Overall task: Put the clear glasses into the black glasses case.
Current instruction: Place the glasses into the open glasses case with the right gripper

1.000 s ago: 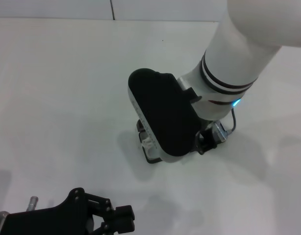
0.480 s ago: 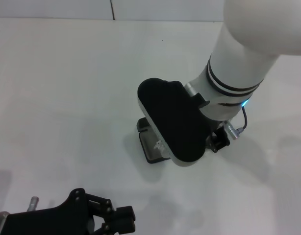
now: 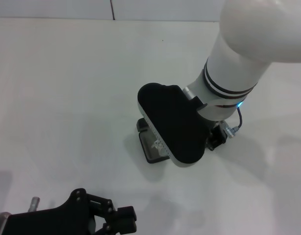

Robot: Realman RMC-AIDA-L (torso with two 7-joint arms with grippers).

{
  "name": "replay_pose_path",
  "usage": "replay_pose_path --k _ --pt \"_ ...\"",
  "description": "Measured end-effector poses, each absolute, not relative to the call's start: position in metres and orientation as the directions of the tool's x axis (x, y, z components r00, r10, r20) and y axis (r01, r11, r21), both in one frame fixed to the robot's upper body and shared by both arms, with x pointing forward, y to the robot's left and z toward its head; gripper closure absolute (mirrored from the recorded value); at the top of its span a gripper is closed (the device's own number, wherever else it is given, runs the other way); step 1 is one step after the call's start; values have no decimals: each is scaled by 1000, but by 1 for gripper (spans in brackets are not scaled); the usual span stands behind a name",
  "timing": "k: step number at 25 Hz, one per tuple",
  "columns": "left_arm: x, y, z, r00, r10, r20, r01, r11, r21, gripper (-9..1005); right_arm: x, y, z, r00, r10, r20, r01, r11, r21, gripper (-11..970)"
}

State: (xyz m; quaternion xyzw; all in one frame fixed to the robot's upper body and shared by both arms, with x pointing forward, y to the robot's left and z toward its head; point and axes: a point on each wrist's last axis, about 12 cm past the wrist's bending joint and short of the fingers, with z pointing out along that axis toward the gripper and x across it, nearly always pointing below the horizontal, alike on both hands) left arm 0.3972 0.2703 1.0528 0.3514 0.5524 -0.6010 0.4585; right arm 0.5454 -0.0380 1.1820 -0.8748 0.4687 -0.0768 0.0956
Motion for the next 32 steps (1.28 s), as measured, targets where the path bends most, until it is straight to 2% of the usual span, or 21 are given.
replay_pose_path --k 32 --pt "396 270 1052 -337 -166 -927 937 33 -346 884 552 -40 1171 533 -845 53 -816 -529 -235 850"
